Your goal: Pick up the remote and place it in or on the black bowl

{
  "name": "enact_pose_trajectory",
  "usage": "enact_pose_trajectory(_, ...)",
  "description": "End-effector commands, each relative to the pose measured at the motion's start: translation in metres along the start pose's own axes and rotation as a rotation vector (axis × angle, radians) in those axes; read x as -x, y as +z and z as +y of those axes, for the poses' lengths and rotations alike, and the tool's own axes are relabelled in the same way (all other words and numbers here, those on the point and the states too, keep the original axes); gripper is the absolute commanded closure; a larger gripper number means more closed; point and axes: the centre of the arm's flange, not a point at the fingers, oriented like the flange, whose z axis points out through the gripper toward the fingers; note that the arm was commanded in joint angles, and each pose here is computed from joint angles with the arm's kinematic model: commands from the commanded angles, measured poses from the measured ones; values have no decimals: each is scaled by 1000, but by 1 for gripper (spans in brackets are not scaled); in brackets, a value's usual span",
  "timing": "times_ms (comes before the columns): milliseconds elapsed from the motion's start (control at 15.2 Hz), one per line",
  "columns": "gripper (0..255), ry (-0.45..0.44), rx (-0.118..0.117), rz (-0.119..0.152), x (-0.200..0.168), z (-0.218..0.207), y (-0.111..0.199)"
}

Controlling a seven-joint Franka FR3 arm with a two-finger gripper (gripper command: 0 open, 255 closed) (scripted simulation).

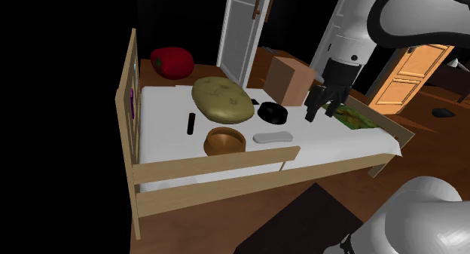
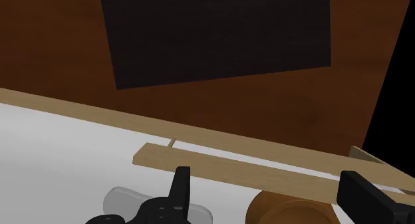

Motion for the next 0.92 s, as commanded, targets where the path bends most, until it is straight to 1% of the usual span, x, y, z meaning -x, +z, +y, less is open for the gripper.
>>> enact_pose_trajectory(0, 0, 0, 0, 0, 0, 0, 0)
enact_pose_trajectory(396, 0, -293, 6, 15, -27, 52, 52)
enact_pose_trajectory(858, 0, -634, 13, 33, -76, 99, 111)
